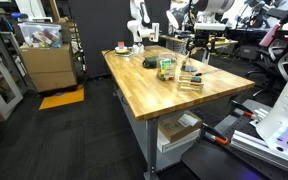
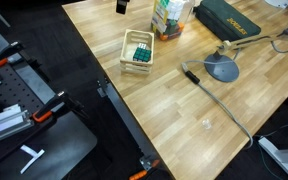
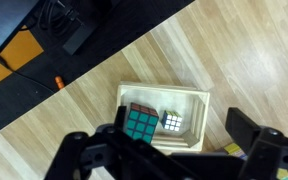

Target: Take the rubik's cube out of the box and put it on the table

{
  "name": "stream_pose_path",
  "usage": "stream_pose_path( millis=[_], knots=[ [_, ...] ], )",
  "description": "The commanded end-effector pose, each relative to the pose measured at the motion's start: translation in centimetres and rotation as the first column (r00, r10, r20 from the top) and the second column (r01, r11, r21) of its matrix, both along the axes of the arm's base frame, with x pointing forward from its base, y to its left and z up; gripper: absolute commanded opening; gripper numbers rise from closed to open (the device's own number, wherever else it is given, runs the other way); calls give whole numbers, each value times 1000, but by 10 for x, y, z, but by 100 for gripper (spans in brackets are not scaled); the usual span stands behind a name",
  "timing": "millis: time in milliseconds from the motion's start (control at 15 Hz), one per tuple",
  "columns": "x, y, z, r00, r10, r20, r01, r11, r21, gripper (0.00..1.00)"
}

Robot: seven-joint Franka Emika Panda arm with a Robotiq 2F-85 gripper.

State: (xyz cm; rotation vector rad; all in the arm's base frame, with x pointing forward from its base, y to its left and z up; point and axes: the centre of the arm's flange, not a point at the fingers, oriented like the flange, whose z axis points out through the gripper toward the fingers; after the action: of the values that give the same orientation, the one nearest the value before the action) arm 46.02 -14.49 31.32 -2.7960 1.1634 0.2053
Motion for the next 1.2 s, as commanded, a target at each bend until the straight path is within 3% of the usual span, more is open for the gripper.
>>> stream_pose_path(
  millis=[0,467,933,1133],
  knots=[
    [0,0,0,1000,0,0,0,1000,0,100],
    [24,-28,-50,991,-134,-21,134,991,-11,100],
    [55,-54,-117,954,-281,-105,278,960,-44,100],
    [46,-52,-124,959,-260,-116,255,965,-56,100]
  ],
)
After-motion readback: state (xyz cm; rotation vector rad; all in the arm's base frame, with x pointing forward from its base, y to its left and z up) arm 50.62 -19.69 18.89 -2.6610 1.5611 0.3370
